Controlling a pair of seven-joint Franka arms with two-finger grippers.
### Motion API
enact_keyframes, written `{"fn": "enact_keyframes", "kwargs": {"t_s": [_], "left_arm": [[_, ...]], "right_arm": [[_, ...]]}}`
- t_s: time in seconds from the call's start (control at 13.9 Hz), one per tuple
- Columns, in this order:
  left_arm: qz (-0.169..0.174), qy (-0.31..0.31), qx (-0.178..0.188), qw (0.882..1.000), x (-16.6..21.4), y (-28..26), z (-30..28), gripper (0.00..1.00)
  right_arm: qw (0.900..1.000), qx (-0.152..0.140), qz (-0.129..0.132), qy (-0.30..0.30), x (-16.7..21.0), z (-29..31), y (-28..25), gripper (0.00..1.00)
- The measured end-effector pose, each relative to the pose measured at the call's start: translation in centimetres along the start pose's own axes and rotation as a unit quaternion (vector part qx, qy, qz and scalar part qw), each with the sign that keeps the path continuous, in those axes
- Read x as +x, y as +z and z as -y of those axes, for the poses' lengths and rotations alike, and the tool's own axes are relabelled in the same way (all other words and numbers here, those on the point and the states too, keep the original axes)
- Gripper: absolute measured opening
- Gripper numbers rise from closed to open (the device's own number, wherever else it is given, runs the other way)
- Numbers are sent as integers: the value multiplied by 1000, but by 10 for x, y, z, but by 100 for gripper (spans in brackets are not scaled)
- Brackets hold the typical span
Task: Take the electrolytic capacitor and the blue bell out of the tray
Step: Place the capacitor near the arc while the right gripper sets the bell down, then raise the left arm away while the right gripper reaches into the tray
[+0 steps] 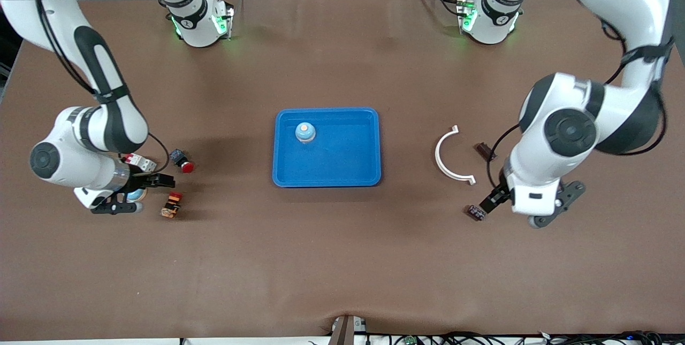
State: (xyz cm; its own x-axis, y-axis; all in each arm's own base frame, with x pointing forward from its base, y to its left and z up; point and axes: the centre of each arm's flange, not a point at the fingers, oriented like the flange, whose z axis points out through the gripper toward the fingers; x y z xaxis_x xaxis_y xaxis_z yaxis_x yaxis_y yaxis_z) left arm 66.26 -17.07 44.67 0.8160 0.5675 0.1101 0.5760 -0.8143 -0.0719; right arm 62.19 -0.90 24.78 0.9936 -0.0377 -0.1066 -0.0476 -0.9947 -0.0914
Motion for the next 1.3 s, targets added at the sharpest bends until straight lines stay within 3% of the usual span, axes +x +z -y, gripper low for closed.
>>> {"fn": "enact_keyframes", "kwargs": {"t_s": [0.29, 0.58, 0.87, 1.3], "left_arm": [[-7, 66, 1, 998, 12, -64, 44, 100], [13, 105, -16, 994, 10, -113, 79, 100], [22, 142, -29, 989, 12, -154, 121, 100], [47, 194, -42, 979, 0, -200, 174, 100]], "right_arm": [[998, -8, -4, 56, -23, 70, -5, 100], [993, -9, -27, 116, -63, 157, 10, 100], [986, -11, -30, 163, -111, 264, 27, 100], [981, -9, -33, 189, -150, 329, 36, 100]]}}
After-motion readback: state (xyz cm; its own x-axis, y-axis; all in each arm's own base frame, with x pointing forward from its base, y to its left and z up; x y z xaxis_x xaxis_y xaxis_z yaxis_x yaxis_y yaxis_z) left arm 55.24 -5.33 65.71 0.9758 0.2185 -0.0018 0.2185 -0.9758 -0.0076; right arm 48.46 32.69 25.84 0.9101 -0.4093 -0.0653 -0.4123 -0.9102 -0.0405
